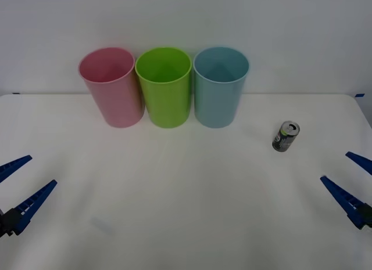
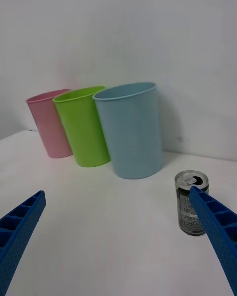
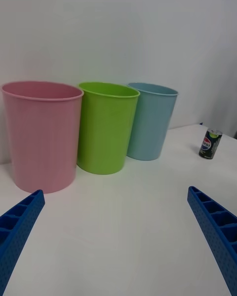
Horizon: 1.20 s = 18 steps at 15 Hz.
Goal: Grasp the object on the table and drop it into the matching bin: aluminum can to the light blue bin, PET bottle to the pink bin.
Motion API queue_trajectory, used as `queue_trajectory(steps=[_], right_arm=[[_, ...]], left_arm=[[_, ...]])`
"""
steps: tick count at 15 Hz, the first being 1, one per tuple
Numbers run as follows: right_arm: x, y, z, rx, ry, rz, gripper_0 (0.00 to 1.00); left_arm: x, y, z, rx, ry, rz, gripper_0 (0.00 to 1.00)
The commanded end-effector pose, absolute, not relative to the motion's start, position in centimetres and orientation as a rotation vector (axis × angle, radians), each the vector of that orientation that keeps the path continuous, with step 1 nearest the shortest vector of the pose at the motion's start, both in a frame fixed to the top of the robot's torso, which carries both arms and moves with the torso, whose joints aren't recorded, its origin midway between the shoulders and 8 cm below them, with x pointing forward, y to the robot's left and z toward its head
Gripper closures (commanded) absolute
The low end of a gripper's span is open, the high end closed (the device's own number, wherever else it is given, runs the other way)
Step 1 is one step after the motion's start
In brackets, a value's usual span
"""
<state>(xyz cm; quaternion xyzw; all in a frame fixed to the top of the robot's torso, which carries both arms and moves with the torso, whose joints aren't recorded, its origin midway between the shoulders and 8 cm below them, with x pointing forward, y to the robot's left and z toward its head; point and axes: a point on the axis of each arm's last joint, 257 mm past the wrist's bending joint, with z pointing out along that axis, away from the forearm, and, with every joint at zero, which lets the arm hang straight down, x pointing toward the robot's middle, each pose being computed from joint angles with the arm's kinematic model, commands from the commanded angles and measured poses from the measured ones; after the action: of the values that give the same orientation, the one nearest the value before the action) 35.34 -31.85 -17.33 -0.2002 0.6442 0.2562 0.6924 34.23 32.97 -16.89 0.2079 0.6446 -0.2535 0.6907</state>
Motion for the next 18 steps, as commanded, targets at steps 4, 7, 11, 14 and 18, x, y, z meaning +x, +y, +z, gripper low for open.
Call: queue_trajectory(steps=[4, 7, 11, 14, 18], right_arm=[[37.2, -30.9, -19.7, -0.422, 1.487, 0.516, 0.00], [38.2, -30.4, -21.0, -0.395, 1.512, 0.482, 0.00], [39.9, -30.2, -22.6, -0.356, 1.546, 0.410, 0.00], [41.1, -30.6, -23.3, -0.344, 1.563, 0.335, 0.00], [42.3, -30.8, -24.2, -0.318, 1.582, 0.266, 0.00]], left_arm=[[34.2, 33.0, -16.9, 0.465, 1.441, -0.567, 0.00], [34.2, 33.0, -16.9, 0.465, 1.441, -0.567, 0.00], [34.2, 33.0, -16.9, 0.465, 1.441, -0.567, 0.00], [34.2, 33.0, -16.9, 0.465, 1.441, -0.567, 0.00], [34.2, 33.0, -16.9, 0.465, 1.441, -0.567, 0.00]])
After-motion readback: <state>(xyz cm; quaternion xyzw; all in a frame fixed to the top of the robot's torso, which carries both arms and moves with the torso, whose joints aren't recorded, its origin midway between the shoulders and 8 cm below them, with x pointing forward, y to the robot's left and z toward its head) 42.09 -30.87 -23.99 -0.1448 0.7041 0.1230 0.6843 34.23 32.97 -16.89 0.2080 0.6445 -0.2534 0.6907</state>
